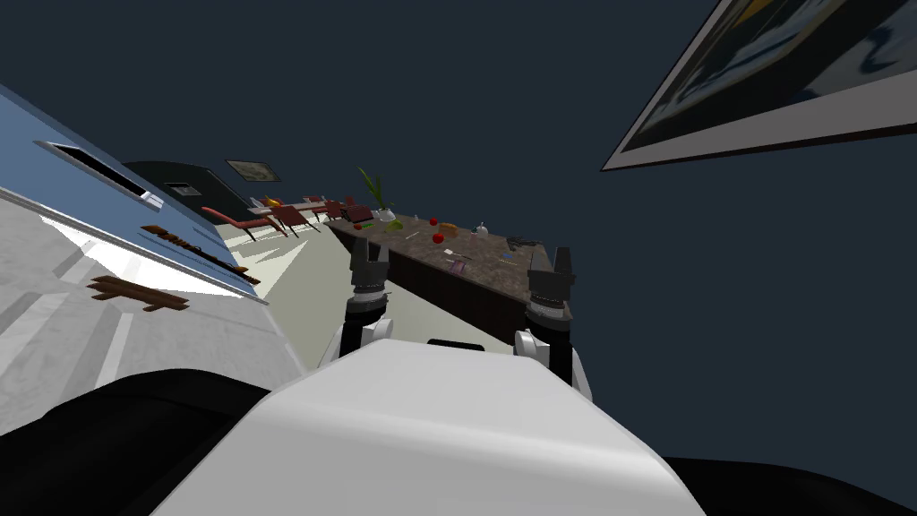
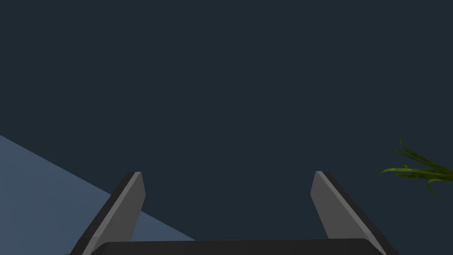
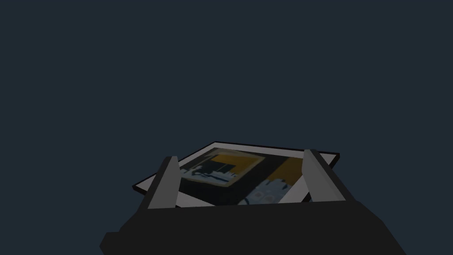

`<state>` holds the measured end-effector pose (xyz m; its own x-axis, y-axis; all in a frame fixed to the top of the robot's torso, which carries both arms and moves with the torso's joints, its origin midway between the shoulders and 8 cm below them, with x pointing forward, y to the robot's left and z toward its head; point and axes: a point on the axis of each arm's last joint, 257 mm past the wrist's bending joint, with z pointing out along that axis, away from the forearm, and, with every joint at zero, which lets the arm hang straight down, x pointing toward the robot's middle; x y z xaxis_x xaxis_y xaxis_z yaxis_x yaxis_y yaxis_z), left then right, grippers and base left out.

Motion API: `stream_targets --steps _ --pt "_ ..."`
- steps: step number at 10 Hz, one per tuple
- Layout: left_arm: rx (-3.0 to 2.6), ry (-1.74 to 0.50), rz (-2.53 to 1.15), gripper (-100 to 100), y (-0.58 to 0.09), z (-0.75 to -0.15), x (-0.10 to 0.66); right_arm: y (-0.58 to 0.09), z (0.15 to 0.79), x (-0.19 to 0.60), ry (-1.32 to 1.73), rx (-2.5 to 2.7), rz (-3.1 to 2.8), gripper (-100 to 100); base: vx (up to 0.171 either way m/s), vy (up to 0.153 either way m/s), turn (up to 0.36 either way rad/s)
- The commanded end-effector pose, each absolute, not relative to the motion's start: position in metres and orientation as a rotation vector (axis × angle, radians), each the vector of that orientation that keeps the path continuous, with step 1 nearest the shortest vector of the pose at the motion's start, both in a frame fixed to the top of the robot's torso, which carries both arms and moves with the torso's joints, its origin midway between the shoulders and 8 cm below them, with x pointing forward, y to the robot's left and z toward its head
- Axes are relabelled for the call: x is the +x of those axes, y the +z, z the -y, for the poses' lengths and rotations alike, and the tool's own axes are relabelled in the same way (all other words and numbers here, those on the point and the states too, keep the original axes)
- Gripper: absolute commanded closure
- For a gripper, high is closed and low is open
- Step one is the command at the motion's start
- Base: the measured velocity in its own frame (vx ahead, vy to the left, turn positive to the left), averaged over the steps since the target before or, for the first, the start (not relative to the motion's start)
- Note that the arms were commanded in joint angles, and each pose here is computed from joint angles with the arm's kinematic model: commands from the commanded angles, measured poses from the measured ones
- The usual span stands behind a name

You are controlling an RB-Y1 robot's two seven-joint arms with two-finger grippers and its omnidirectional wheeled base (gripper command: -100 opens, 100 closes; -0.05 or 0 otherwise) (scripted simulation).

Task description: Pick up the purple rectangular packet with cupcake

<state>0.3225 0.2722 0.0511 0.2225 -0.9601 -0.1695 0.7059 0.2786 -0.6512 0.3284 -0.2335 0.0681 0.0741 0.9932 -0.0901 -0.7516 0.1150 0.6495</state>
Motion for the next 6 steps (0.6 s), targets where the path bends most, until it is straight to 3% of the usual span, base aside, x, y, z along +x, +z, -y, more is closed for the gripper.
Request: stream_targets --steps 1,6 --pt "-0.48 -1.219 -0.646 -100 0.046 -0.269 0.326 0.068 0.233 0.328 1.395 0.504 -0.596 0 0.004 -0.005 -0.02" --pt "-0.468 -1.212 -0.771 -100 0.007 -0.262 0.347 0.068 0.233 0.328 1.395 0.504 -0.596 0 0.018 -0.018 -0.044"
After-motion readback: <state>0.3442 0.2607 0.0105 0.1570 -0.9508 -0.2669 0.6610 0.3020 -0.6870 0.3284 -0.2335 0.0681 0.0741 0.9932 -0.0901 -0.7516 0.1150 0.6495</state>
